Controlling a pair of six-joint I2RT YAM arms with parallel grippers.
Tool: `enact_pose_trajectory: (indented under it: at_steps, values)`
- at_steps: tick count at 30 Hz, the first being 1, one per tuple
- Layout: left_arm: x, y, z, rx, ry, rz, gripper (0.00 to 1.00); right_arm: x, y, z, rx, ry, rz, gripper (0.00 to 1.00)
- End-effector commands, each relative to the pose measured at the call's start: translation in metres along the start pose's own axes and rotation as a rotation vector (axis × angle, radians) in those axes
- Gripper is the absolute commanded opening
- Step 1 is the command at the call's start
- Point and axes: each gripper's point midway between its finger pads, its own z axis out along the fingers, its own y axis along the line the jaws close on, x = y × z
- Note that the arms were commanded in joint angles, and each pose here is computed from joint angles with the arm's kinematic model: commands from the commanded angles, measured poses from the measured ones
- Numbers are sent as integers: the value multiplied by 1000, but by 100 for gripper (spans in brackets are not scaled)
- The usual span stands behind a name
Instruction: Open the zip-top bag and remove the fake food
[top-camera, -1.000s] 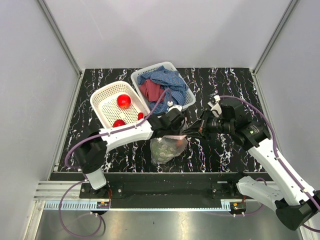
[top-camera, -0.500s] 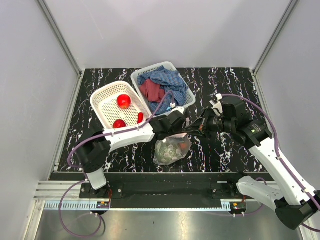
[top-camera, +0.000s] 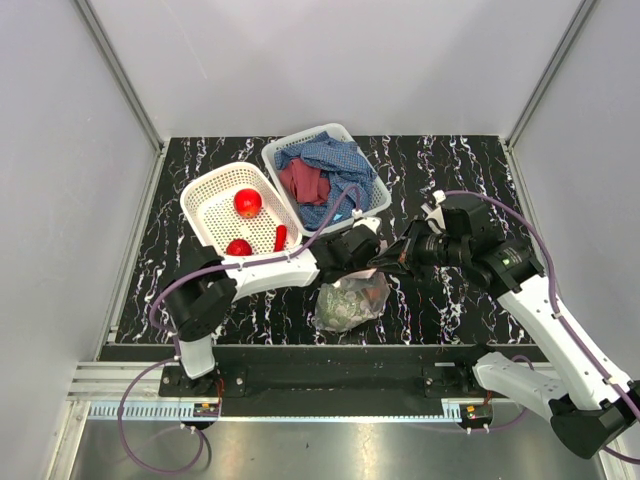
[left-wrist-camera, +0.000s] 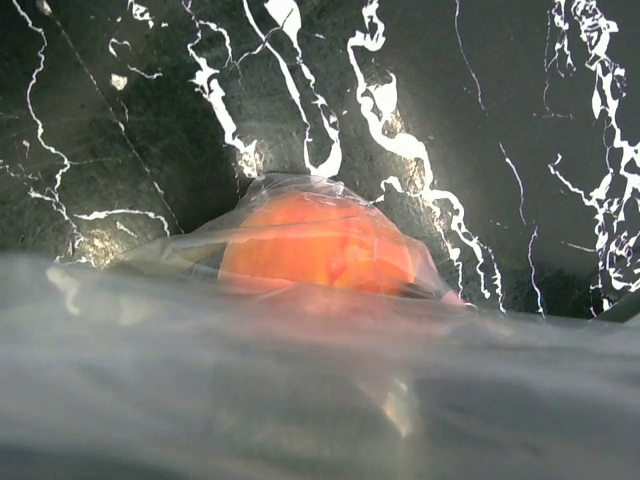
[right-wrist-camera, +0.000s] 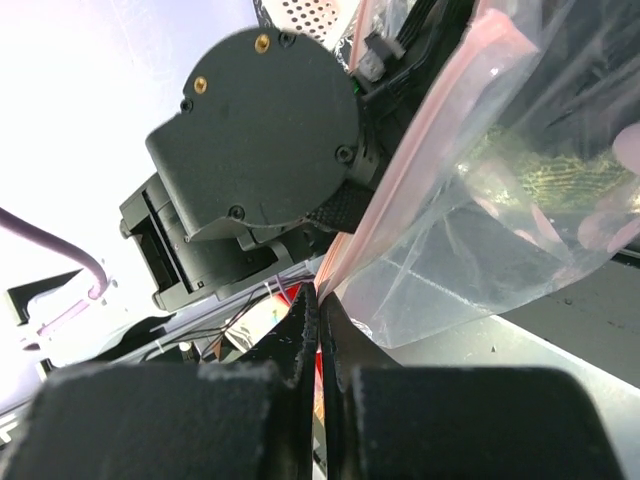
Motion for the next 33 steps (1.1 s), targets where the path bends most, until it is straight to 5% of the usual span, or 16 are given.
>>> enact_pose_trajectory:
  at_steps: [1, 3, 8, 17, 23, 33]
  values:
    - [48, 38, 17, -129, 178, 70, 39, 7, 23, -18, -85, 0, -75, 0]
    - [37, 33, 9, -109, 171, 54, 20, 7, 20, -20, -69, -5, -87, 0]
    - [-14, 6, -35, -39, 60, 67, 0, 7, -3, -24, 20, -34, -145, 0]
    - [-51, -12, -99, 11, 0, 83, 0, 7, -30, -33, 68, -97, -251, 0]
    - [-63, -21, -137, 30, -33, 46, 0, 3, -9, -40, -1, -126, -327, 0]
    - [-34, 25, -75, -129, 115, 25, 0, 3, 30, -39, -141, -95, -411, 0]
